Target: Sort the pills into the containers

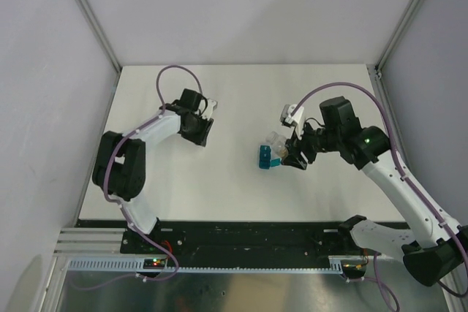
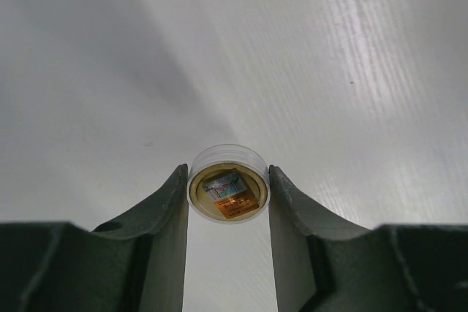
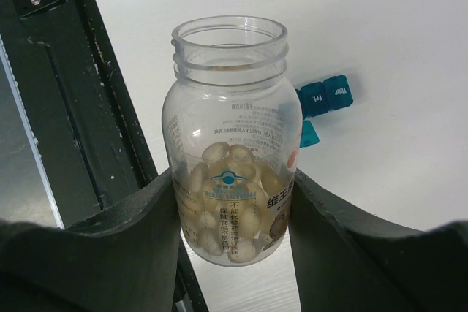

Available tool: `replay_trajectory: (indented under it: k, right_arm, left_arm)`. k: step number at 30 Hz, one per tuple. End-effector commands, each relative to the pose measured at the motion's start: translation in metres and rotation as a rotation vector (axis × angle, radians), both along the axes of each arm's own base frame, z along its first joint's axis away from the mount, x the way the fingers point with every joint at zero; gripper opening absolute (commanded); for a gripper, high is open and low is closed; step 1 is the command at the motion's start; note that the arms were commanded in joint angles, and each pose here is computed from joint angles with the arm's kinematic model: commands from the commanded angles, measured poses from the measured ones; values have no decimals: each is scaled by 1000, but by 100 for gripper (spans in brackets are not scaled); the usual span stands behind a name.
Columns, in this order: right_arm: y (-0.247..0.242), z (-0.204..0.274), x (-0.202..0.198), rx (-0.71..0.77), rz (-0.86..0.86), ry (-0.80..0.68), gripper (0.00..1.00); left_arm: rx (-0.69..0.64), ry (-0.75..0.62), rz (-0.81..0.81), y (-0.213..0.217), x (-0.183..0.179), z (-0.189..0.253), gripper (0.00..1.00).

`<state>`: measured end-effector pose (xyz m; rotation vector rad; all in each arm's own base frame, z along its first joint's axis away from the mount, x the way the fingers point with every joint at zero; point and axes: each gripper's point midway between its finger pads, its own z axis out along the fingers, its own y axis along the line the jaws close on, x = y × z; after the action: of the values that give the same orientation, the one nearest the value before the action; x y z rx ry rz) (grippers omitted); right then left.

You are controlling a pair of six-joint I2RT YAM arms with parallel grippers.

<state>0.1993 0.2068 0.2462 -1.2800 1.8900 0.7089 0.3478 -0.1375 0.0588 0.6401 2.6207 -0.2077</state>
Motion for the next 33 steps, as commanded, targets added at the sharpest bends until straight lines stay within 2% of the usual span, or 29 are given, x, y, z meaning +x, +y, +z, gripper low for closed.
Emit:
replay_trajectory:
  k: [1,15,17,20,26,33]
  right_arm:
    - [2,9,1,55,4,-31,0]
    - [1,3,3,52,-7,-13,0]
    - [1,2,3,49,-9,-10,0]
    - [0,0,3,46,-14,-5,0]
    - [-8,-8,13,28,-79,3,0]
    - [-19,-14,24,29,-145,13,0]
  left_arm:
    - [70,-4,20,10,9,-11,32]
    - [77,70,23,7,6,-38,51]
    - [76,66,22,7,7,-37,56]
    - [71,54,18,6,8,-32,71]
    - [0,-15,-18,-6,14,-1,87]
    - [-145,-137,-170,-53,17,60,94]
